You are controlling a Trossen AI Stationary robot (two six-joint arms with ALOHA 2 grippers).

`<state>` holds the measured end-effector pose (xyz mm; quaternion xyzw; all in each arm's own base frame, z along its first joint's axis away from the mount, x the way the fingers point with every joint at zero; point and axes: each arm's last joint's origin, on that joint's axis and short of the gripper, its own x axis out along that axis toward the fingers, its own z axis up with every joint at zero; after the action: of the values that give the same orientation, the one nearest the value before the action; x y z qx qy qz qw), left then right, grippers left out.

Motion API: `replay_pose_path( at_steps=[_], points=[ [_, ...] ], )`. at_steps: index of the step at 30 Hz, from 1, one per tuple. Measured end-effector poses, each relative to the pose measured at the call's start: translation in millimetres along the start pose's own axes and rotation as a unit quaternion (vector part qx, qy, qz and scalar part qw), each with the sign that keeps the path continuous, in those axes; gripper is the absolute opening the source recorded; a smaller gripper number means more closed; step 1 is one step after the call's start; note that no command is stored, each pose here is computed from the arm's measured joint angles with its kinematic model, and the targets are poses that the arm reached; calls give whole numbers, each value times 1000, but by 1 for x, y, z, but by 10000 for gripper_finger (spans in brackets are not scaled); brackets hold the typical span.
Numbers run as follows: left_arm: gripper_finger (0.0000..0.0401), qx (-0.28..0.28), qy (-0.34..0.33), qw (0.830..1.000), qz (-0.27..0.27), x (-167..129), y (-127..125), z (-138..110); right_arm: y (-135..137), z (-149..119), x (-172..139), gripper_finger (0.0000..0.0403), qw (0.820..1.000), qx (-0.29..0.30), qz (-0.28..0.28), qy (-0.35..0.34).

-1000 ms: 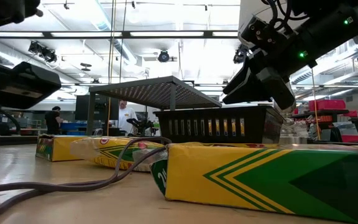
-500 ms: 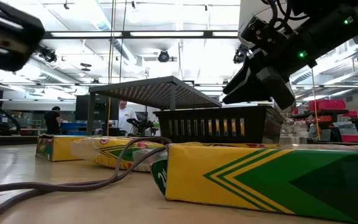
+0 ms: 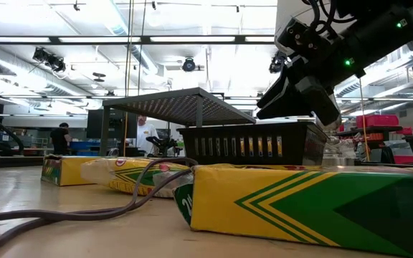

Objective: Pick & Place Office Desk Supplies
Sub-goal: Put the orange rubber band into the yellow bin

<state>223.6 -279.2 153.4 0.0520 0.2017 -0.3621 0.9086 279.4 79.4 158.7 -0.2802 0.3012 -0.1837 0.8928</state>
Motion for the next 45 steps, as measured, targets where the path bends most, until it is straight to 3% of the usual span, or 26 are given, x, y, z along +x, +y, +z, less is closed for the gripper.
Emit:
replay_pose_path(
  at_steps=[8,18,25,36,45],
  points=[
    [1,-30,-155,987,-34,-36,2,-30,0,0,0,188,1000,0,0,0],
    [1,-47,-161,986,23,-97,-11,-55,0,0,0,188,1000,0,0,0],
    [0,-66,-107,990,65,-127,-23,-63,0,0,0,188,1000,0,0,0],
    [0,-123,-42,983,128,-171,-36,-70,0,0,0,188,1000,2,0,0],
    [0,-182,76,967,159,-193,-39,-81,0,0,0,188,1000,1,0,0]
  ],
)
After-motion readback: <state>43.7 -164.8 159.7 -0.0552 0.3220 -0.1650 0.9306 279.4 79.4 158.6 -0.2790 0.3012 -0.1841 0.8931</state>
